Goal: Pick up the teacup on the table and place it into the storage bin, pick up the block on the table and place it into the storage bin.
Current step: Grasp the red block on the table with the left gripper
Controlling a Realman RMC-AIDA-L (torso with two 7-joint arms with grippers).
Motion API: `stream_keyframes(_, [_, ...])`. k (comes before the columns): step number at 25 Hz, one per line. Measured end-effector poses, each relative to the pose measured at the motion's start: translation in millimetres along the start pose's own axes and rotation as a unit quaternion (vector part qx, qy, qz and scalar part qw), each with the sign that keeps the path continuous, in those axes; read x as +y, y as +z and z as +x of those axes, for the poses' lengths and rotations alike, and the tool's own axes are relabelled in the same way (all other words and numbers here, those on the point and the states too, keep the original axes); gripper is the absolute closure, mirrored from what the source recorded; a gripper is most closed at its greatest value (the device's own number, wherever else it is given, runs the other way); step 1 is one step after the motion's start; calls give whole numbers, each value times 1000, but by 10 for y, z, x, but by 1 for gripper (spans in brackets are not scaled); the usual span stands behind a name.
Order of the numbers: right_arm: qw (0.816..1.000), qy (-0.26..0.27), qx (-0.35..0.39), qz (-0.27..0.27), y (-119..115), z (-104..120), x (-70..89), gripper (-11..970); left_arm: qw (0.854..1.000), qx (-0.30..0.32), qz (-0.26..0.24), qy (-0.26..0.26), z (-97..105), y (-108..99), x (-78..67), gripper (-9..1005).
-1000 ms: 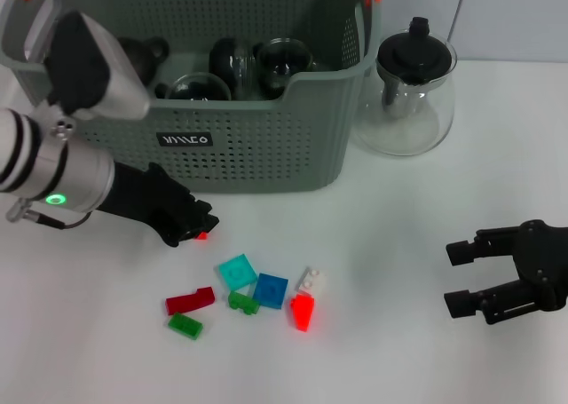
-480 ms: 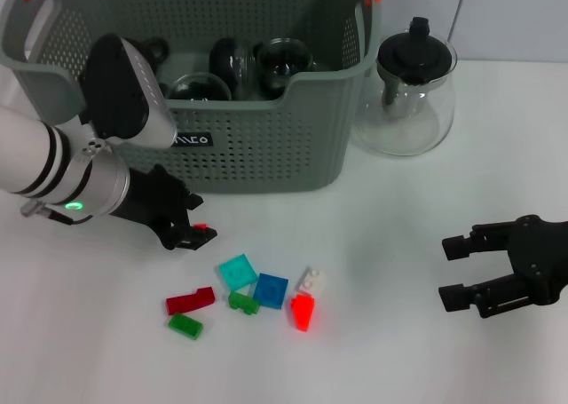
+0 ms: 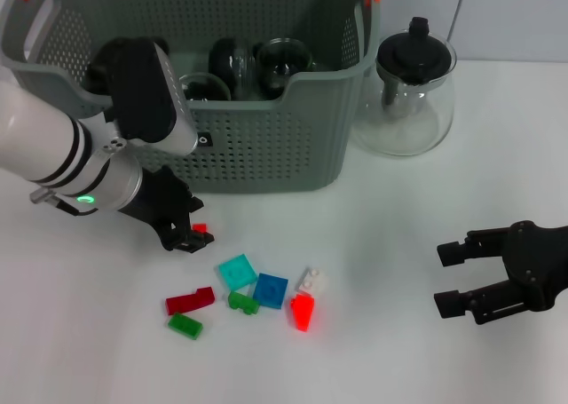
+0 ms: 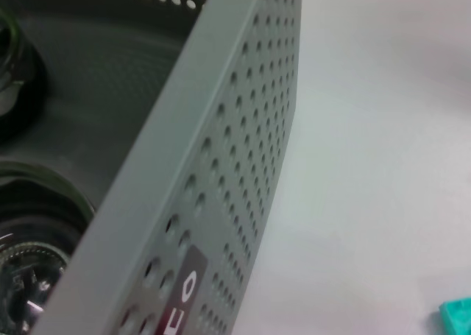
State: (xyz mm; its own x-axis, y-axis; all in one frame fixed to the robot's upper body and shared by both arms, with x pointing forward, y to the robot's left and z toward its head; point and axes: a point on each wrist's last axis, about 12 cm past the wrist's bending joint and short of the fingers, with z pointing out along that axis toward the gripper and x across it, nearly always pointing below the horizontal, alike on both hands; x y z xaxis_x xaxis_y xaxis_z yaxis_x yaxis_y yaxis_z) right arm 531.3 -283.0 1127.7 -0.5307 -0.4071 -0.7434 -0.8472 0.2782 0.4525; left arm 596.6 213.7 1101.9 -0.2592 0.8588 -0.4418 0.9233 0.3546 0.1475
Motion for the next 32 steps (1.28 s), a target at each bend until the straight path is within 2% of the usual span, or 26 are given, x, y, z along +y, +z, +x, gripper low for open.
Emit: stream_keyframes(32, [1000,1,8,-1,34,43,5,19,1000,24,7,5,-41,110,-13,591])
